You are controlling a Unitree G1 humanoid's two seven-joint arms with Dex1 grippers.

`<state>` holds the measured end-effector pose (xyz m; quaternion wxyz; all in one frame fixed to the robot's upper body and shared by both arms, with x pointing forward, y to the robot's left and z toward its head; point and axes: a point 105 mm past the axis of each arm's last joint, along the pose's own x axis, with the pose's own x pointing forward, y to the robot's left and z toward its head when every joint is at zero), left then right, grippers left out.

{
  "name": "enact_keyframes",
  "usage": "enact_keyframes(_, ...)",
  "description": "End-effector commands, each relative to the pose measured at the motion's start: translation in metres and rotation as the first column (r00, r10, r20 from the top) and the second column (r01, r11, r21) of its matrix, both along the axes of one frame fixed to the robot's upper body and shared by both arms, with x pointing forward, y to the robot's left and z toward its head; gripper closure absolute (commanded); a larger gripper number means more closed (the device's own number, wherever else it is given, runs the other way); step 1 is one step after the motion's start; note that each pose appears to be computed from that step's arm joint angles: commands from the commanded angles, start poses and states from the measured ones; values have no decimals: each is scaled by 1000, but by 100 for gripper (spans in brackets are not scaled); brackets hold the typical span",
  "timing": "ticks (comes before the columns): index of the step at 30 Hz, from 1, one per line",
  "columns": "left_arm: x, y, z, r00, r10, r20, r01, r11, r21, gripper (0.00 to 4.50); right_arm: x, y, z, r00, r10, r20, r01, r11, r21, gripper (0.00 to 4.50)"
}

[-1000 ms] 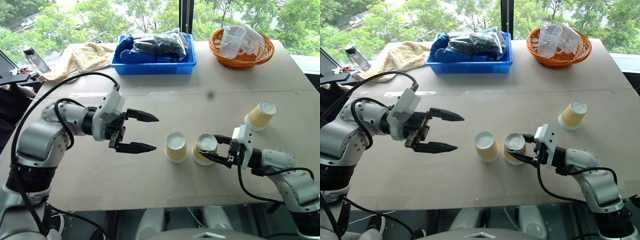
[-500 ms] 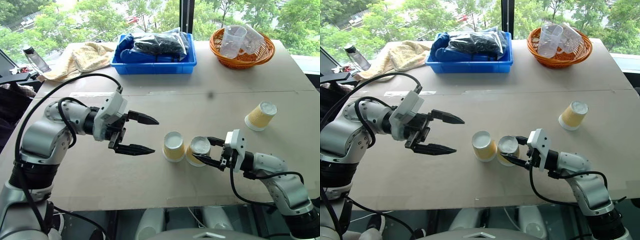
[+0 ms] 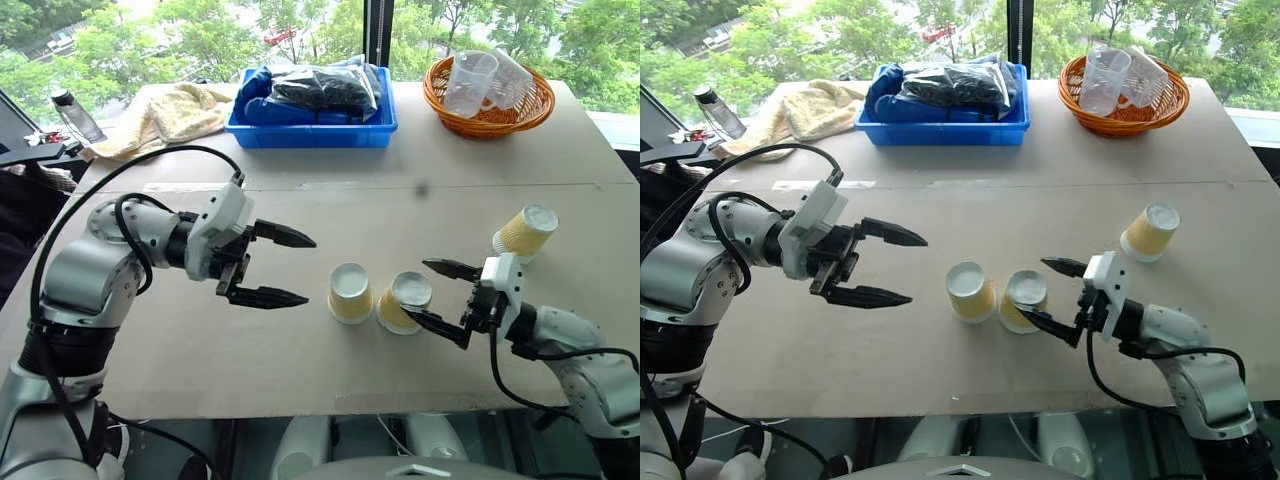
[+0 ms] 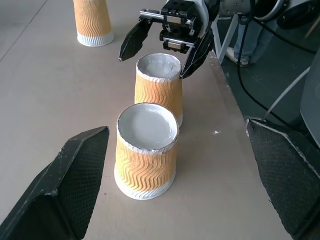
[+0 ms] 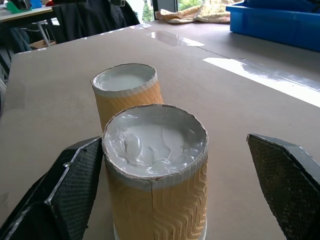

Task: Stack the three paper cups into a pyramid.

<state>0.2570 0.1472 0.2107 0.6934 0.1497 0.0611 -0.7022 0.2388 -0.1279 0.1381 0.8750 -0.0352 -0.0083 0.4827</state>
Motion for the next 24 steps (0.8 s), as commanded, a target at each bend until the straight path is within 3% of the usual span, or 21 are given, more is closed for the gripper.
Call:
enact_keyframes(1, 2, -3, 32, 998, 23, 61, -16, 994, -110, 0, -3, -26, 36, 987, -142, 74, 135, 987, 85, 2)
enact_keyframes(7, 8, -6, 39, 997, 34, 69, -23, 989, -143, 0, -11, -57, 62, 956, -280, 88, 262, 949, 172, 2)
enact_keyframes(13, 10, -10, 38, 997, 0, 79, 10, 992, -129, 0, -2, -53, 50, 948, -306, 85, 291, 945, 151, 2)
enact_keyframes(15, 10, -9, 39, 996, -2, 85, 13, 992, -125, 0, -5, -47, 47, 963, -257, 77, 246, 961, 130, 2)
enact_keyframes(19, 7, -9, 35, 996, -22, 82, 30, 995, -93, 0, -26, -18, 17, 999, -44, -26, 43, 998, -38, 2)
enact_keyframes(24, -10, -7, 29, 993, -100, 54, 101, 995, -13, 0, -35, 10, -6, 993, 94, -71, -101, 990, -95, 2)
